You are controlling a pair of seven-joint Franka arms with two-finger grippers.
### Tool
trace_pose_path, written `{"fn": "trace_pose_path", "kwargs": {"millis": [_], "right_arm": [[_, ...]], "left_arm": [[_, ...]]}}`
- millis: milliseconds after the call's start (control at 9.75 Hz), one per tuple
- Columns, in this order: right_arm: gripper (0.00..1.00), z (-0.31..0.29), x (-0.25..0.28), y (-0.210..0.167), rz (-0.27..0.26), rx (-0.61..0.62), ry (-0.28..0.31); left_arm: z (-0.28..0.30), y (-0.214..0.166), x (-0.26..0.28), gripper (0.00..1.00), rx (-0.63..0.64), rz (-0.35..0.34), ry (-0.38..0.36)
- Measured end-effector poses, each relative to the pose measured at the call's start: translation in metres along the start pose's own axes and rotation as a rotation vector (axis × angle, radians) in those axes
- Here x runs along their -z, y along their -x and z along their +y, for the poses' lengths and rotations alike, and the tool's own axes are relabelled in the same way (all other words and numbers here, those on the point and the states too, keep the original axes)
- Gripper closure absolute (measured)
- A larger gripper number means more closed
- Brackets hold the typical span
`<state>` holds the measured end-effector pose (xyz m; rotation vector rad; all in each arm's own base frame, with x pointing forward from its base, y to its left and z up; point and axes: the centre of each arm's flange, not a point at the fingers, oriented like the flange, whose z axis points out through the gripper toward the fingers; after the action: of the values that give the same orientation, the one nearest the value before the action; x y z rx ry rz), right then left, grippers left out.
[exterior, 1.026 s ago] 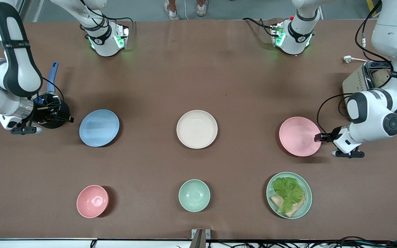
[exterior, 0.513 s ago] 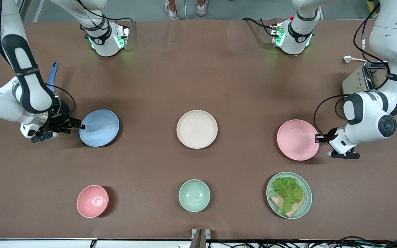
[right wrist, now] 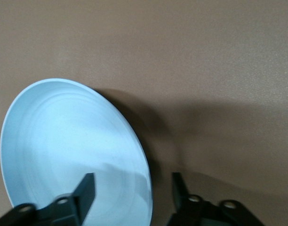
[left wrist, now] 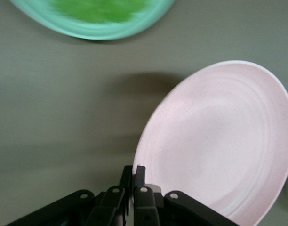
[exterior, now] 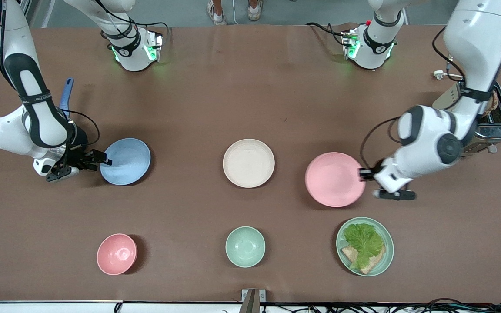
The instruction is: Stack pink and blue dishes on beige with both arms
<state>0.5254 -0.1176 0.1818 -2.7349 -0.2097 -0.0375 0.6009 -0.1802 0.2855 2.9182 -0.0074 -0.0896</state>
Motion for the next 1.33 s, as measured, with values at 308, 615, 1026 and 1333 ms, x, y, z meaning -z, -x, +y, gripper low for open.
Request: {"fn": "trace_pose_path", "kwargs": {"millis": [308,615,1026,1333], "right_arm": [[0.48,0.005,-0.006,0.002,-0.001,0.003,0.009],[0.78,0.008,-0.005,0.001,0.009,0.002,0.021],[0.95,0.007,0.012,-0.010,-0.020,-0.031,-0.082],[0.95,-0.022,0.054,-0.040,-0.037,-0.122,-0.161]], "left_arm": [[0.125,0.043,-0.024,0.95,0.054,-0.026,-0.013],[0.187,0.065,-0.064,0.95,0.072,-0.034,-0.063],[0.225,0.071,-0.108,0.95,0.127,-0.046,-0.049],[0.231,0.073,-0.113,0.71,0.130,-0.047,-0.049]]}}
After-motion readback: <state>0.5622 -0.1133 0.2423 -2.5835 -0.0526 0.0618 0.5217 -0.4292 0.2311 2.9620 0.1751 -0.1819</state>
